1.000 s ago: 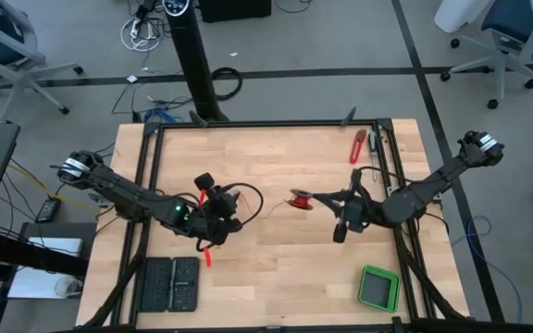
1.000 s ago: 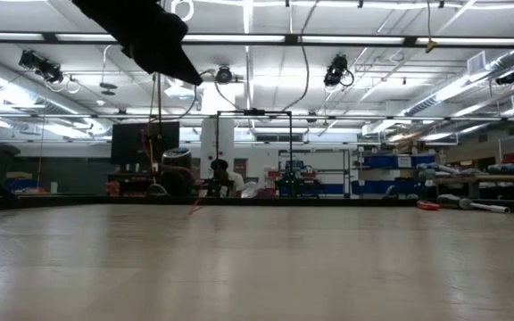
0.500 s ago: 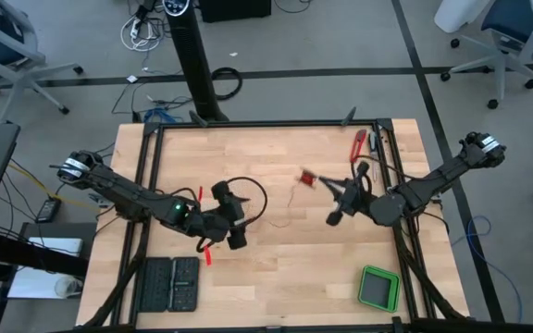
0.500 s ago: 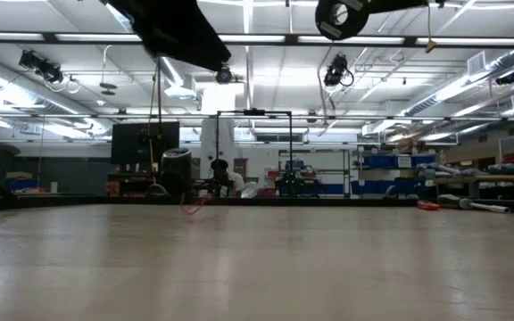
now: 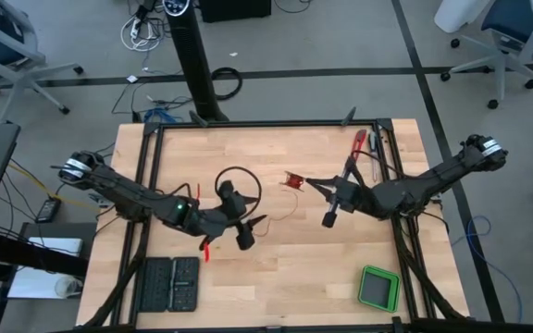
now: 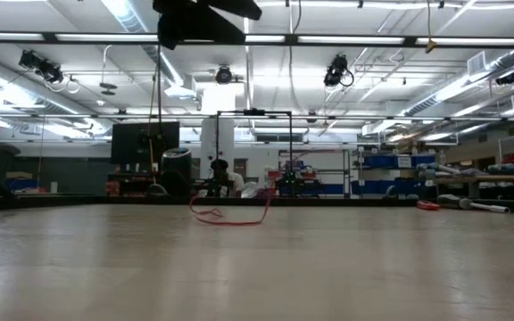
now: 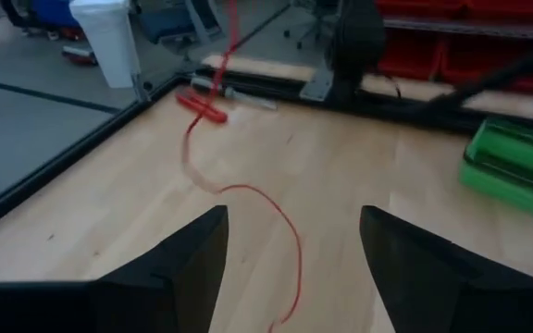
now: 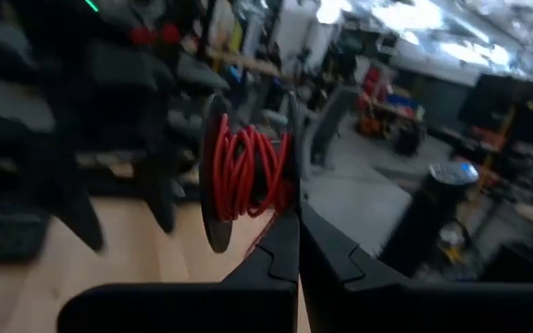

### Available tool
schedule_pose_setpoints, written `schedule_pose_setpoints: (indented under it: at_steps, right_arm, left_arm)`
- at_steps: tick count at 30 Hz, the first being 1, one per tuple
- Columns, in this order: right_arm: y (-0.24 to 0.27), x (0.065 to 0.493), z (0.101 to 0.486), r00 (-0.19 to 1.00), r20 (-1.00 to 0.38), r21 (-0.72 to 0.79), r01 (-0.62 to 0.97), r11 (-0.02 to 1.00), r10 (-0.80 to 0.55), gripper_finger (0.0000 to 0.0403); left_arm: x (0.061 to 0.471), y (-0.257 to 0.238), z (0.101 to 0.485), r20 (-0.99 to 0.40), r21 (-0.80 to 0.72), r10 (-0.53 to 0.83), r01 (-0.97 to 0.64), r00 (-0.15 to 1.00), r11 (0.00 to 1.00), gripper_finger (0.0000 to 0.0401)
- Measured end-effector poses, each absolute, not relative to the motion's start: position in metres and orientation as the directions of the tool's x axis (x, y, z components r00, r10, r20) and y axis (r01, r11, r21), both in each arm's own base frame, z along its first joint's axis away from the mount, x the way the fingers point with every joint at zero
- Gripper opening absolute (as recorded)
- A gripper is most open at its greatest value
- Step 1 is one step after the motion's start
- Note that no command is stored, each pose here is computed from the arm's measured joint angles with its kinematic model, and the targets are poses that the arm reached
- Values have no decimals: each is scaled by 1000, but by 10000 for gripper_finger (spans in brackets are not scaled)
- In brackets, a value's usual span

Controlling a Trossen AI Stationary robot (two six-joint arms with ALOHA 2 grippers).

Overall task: Coil cords
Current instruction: Uncoil the red wire from the black spool

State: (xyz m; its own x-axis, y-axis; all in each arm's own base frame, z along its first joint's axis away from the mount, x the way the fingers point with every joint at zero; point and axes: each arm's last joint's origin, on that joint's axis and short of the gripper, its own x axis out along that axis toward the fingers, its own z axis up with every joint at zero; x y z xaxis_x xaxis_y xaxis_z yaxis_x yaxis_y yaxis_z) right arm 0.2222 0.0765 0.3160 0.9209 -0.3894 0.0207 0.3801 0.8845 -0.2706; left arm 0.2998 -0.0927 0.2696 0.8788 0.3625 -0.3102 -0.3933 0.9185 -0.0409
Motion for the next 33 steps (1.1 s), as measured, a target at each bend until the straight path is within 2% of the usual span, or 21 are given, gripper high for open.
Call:
schedule_pose_setpoints:
  at_steps: [6, 12, 18, 28, 31, 33]
  right_arm:
    - [79, 230, 319, 943, 84, -243, 332, 911, -321, 0]
    - [81, 236, 314, 952, 80, -251, 306, 918, -295, 0]
    - [82, 238, 313, 953, 78, -246, 304, 920, -293, 0]
    - [83, 240, 312, 960, 84, -236, 281, 930, -269, 0]
    - [83, 240, 312, 959, 86, -235, 282, 930, -269, 0]
    - [83, 240, 312, 960, 86, -234, 280, 931, -266, 0]
  left_arm:
    - [312, -90, 264, -270, -16, 378, -397, 886, 918, 248]
    - [322, -87, 256, -252, 61, 394, -392, 884, 918, 248]
    - [324, -82, 253, -244, 91, 463, -455, 852, 886, 248]
    - [327, -79, 261, -167, 66, 500, -496, 850, 866, 247]
    - [327, -79, 264, -151, 84, 508, -501, 848, 862, 232]
    - [327, -78, 263, -152, 86, 509, -502, 847, 861, 202]
